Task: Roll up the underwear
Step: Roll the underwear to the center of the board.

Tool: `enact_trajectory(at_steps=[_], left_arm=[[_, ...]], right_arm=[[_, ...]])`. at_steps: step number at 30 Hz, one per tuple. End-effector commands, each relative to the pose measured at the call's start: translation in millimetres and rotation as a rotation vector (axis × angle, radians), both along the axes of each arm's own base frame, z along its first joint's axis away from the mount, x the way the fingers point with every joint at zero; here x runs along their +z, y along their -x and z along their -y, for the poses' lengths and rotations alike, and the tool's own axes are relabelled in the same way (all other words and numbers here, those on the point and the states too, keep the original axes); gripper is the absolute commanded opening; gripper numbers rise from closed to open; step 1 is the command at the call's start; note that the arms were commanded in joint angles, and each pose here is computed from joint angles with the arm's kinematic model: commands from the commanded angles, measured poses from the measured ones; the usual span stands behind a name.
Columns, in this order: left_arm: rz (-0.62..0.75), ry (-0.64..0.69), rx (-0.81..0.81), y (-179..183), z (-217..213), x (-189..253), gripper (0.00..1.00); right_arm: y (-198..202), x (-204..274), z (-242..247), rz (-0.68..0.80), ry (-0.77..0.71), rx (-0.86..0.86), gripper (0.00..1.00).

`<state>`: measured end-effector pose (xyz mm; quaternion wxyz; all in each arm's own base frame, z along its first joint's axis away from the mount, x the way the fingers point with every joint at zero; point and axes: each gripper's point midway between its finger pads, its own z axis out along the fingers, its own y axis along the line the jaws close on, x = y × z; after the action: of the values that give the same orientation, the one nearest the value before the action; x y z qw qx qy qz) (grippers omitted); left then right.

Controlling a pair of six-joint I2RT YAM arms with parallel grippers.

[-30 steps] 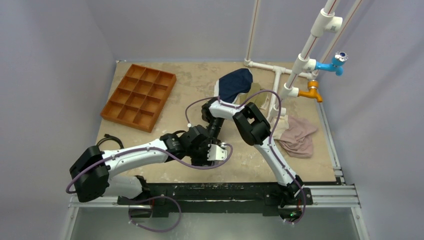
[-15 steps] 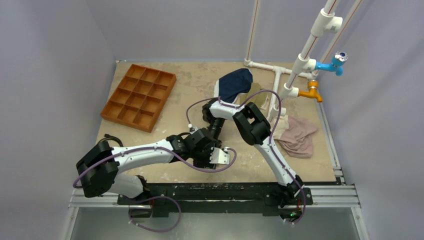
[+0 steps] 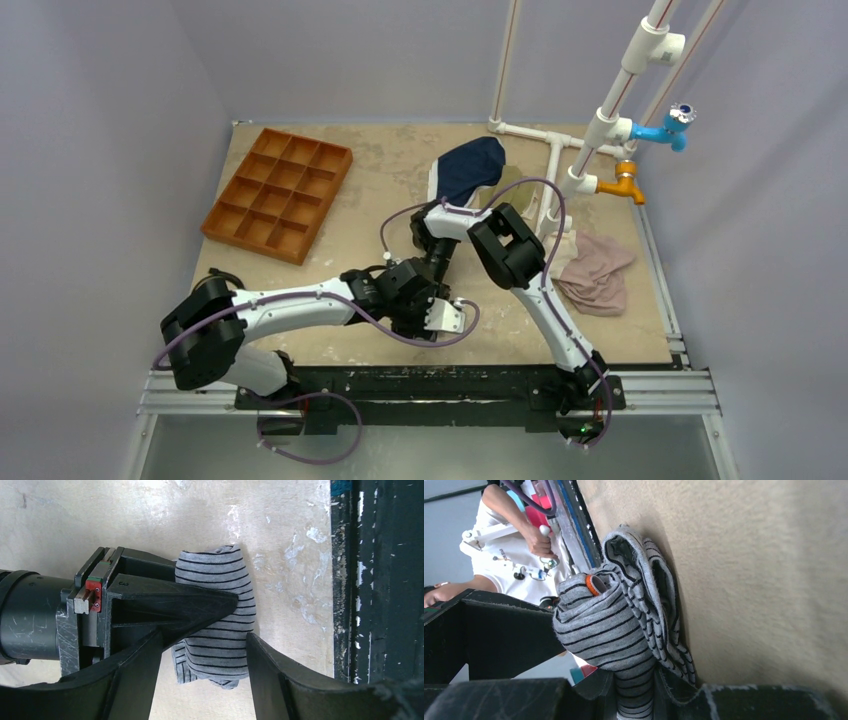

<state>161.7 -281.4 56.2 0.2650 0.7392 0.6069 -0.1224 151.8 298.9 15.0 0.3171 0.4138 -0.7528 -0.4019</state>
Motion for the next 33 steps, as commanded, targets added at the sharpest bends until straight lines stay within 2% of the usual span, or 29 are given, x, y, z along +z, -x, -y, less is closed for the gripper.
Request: enact_trajectory(at_steps=[1, 8, 22, 33], left_arm=[[-0.018, -0.027, -0.01, 4.7, -3.7, 2.5, 0.61], [-0.084, -0.093, -0.049, 19.3, -5.5, -10.3, 0.6], [-0.141, -0.078, -0.055, 35.4, -21.9, -9.9, 0.6], [-0.144, -0.112, -0.025, 29.7, -30.0, -16.1, 0.6]], right_arm=[[-33.1, -90.1, 38.4, 0.309, 0.067, 0.195, 0.0], [-36.2, -89.1, 38.1, 0.322, 0.075, 0.184, 0.0], [-36.3, -93.6, 44.8, 0.333, 0.096, 0.181, 0.0], [-49.2, -73.1, 32.5, 0.418, 0.006, 0.184, 0.0]])
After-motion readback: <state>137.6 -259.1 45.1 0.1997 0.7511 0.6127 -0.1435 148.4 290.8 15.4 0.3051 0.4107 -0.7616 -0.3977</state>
